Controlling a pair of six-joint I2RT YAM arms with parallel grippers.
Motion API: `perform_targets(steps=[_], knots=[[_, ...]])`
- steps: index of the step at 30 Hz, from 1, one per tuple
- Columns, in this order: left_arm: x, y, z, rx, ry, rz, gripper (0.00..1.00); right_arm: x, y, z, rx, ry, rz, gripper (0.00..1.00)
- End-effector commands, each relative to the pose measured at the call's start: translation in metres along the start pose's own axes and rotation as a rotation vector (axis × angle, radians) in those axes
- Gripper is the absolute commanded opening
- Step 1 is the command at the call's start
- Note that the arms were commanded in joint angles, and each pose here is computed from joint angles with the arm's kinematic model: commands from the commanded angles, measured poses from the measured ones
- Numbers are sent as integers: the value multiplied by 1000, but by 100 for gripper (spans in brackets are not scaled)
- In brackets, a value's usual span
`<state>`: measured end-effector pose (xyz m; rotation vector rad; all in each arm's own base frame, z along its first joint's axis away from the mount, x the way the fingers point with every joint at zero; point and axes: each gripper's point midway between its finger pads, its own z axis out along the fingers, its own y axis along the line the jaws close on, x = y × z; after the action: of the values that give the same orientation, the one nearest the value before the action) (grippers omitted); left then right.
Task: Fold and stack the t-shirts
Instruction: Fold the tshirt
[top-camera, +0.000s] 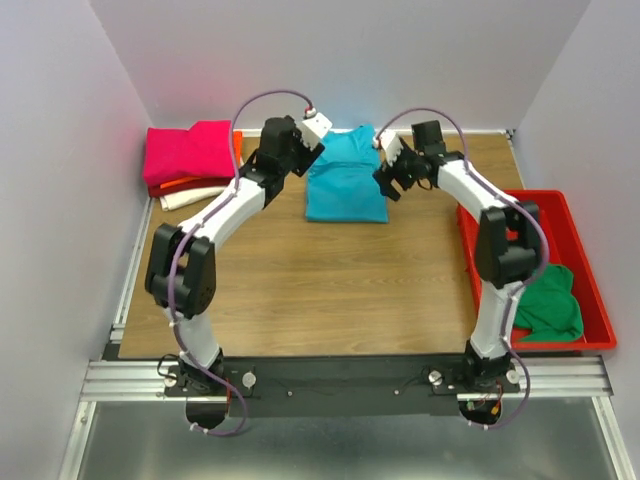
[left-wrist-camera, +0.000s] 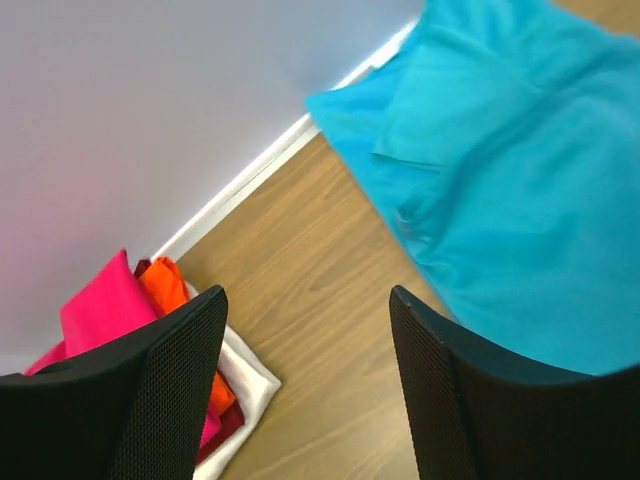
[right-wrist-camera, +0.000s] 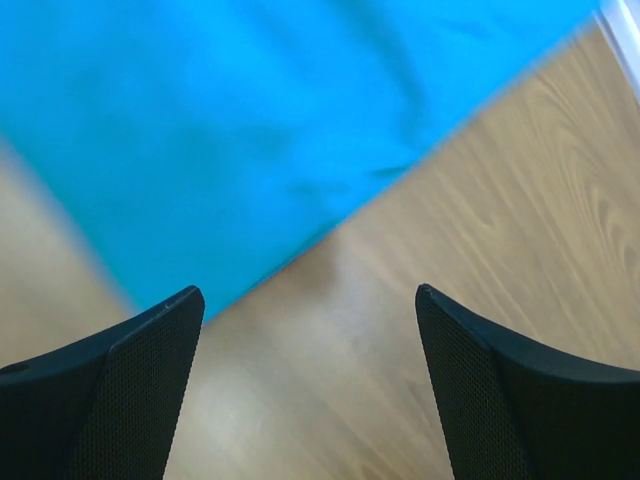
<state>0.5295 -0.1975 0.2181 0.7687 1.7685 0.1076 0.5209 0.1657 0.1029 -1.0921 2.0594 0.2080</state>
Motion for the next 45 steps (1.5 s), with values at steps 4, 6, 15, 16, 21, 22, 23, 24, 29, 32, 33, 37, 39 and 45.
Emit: perform_targets(steps=[4, 6, 15, 16, 21, 22, 23, 24, 29, 32, 33, 37, 39, 45], knots=[[67, -107, -55, 374, -25, 412, 71, 23, 104, -35, -373, -146, -609, 94], [78, -115, -58, 419, -55, 540, 69, 27, 107, -23, -376, -105, -618, 93], [124, -140, -37, 508, 43, 561, 63, 40, 93, 18, -292, 7, -608, 85], [126, -139, -34, 500, 53, 556, 63, 40, 92, 21, -289, 9, -612, 85], [130, -142, -17, 501, 75, 562, 63, 48, 90, 33, -273, 38, -598, 82], [130, -143, -15, 503, 77, 564, 63, 48, 89, 35, -266, 40, -577, 79], [131, -145, -10, 504, 80, 566, 62, 48, 88, 36, -262, 43, -568, 78], [133, -147, -8, 502, 92, 572, 61, 47, 87, 37, -257, 45, -564, 77], [142, -157, 5, 519, 120, 563, 56, 51, 86, 42, -251, 53, -548, 67], [150, -158, 10, 510, 146, 567, 47, 53, 86, 44, -251, 60, -539, 58], [150, -159, 11, 510, 147, 568, 44, 53, 86, 44, -250, 62, -533, 54], [150, -157, 16, 500, 153, 563, 15, 58, 91, 44, -266, 65, -511, 36], [148, -158, 16, 499, 150, 558, 3, 60, 93, 44, -273, 67, -504, 28], [140, -166, -5, 559, 118, 527, 0, 64, 110, 29, -324, 63, -455, 10]])
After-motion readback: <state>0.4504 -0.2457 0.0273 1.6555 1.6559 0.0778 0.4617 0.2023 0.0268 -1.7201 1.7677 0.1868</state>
